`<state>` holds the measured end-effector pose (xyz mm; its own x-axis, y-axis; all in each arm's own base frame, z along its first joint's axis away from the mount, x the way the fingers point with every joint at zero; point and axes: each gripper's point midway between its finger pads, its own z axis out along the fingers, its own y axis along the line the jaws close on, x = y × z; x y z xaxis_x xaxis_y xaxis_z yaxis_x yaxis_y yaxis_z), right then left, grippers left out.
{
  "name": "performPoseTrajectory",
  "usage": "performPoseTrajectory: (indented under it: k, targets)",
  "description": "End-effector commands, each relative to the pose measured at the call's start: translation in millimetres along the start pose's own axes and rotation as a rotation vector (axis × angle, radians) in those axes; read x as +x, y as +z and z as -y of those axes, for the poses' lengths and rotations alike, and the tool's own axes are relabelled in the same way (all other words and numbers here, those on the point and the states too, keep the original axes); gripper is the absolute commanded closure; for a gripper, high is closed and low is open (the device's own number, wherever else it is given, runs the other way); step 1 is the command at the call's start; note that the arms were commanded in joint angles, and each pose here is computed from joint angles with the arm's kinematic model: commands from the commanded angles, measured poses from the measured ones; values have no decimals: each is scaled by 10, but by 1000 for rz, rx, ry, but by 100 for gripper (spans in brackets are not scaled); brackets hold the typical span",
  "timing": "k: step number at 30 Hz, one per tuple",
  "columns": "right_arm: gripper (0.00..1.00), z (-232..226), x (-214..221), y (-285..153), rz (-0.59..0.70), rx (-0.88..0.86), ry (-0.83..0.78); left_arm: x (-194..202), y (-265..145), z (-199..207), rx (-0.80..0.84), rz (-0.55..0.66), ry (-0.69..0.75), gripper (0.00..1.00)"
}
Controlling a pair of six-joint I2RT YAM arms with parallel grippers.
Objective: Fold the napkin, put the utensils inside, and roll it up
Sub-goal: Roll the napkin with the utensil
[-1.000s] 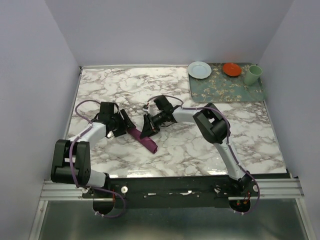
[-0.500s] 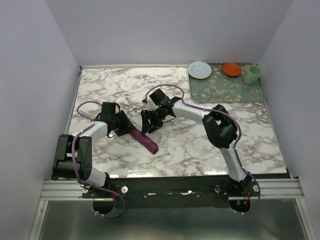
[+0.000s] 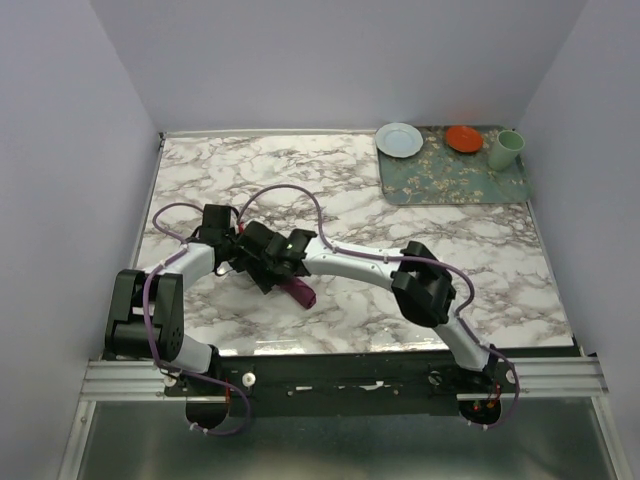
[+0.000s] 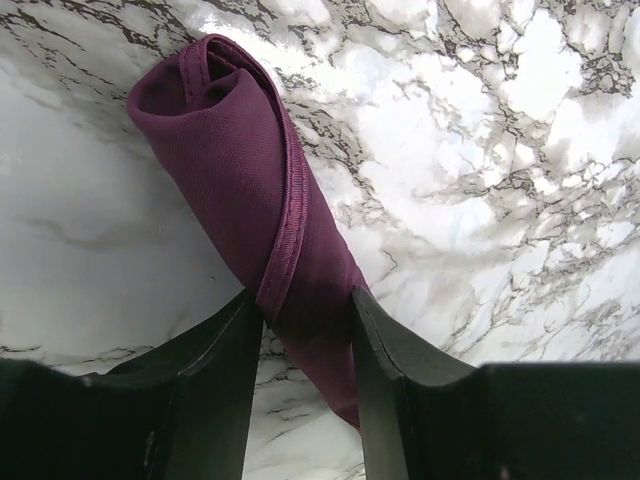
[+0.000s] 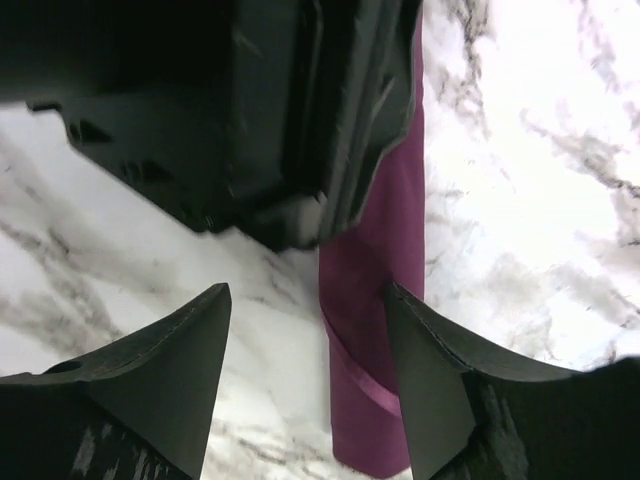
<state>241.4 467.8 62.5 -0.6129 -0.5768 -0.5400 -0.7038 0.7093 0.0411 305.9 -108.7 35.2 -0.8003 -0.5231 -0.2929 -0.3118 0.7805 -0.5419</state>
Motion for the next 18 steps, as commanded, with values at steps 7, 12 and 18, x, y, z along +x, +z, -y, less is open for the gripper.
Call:
performPoseTrajectory:
  k: [7, 12, 18]
  targets:
    - [29, 321, 142, 249, -35, 258, -99, 46, -54, 54, 28, 0, -14, 54]
    - [30, 369, 206, 337, -47, 283, -115, 67, -44, 37, 23, -8, -18, 54]
    - [44, 445, 259, 411, -60, 311, -120, 79, -29, 33, 24, -16, -15, 55]
